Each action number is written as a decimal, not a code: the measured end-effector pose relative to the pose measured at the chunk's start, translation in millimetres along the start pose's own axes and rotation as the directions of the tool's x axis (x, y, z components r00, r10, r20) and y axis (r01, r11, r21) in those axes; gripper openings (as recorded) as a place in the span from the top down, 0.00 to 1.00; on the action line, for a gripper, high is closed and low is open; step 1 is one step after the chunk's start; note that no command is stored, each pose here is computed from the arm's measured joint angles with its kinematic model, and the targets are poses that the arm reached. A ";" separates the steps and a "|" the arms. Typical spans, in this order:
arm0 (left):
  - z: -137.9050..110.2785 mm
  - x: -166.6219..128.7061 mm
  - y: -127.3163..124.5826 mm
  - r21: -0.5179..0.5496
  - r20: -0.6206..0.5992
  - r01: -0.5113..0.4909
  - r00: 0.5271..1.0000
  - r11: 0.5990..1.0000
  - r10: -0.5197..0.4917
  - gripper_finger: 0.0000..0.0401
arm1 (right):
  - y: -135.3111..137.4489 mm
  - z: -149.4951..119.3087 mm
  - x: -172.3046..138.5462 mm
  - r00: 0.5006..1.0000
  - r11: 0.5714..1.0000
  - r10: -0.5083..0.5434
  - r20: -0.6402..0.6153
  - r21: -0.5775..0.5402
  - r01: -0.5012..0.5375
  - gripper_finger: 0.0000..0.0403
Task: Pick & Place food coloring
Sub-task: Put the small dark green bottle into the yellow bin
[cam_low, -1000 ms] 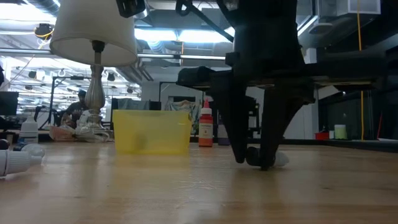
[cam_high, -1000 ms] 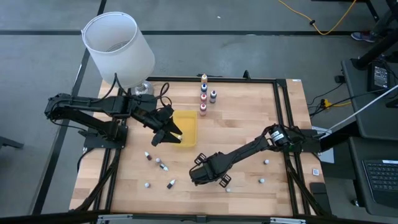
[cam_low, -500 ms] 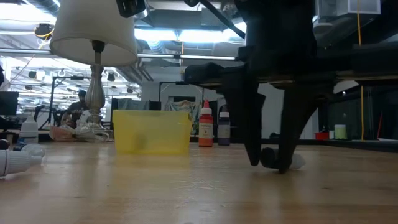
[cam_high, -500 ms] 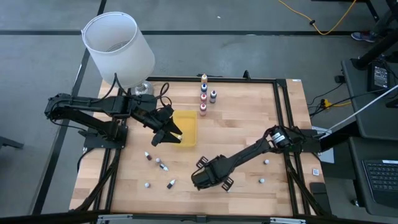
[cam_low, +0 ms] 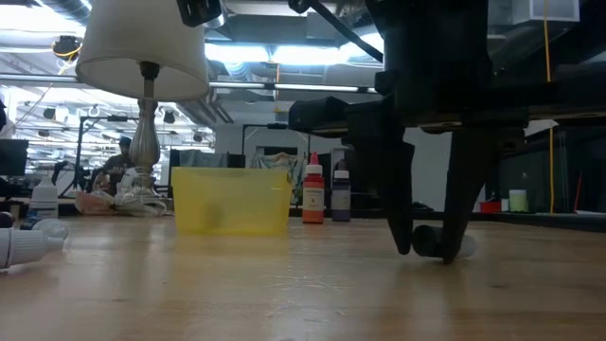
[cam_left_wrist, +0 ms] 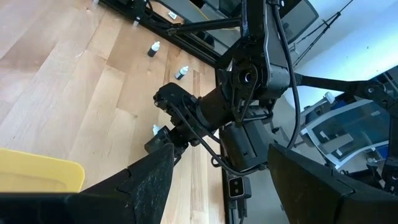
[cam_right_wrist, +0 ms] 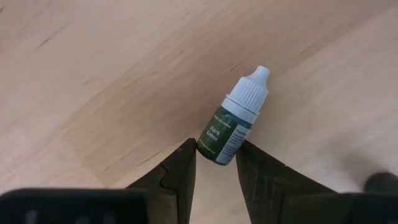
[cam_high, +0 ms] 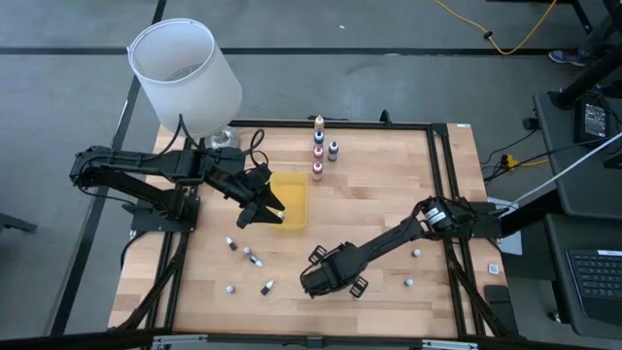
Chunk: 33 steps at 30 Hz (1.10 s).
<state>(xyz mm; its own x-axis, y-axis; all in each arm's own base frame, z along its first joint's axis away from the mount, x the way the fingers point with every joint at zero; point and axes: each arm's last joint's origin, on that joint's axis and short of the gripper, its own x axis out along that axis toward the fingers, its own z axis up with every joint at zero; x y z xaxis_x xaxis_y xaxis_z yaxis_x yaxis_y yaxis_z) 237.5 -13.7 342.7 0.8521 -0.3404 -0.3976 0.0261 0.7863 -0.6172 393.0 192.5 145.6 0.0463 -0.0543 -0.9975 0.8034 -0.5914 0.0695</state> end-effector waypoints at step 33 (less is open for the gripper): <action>0.0 0.0 -0.1 0.000 -0.002 0.003 1.000 1.000 -0.003 0.37 | -3.5 -9.5 -1.1 0.997 0.994 0.045 -0.057 -0.094 -0.051 0.71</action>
<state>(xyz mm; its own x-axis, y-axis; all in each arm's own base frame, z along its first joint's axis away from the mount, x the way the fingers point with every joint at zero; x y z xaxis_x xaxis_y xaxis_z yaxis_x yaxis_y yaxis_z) 237.5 -13.8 342.8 0.8511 -0.3439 -0.3968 0.0287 0.7851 -0.6188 395.8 202.3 146.3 0.1164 -0.0353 -0.9926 0.8522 -0.5098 0.1181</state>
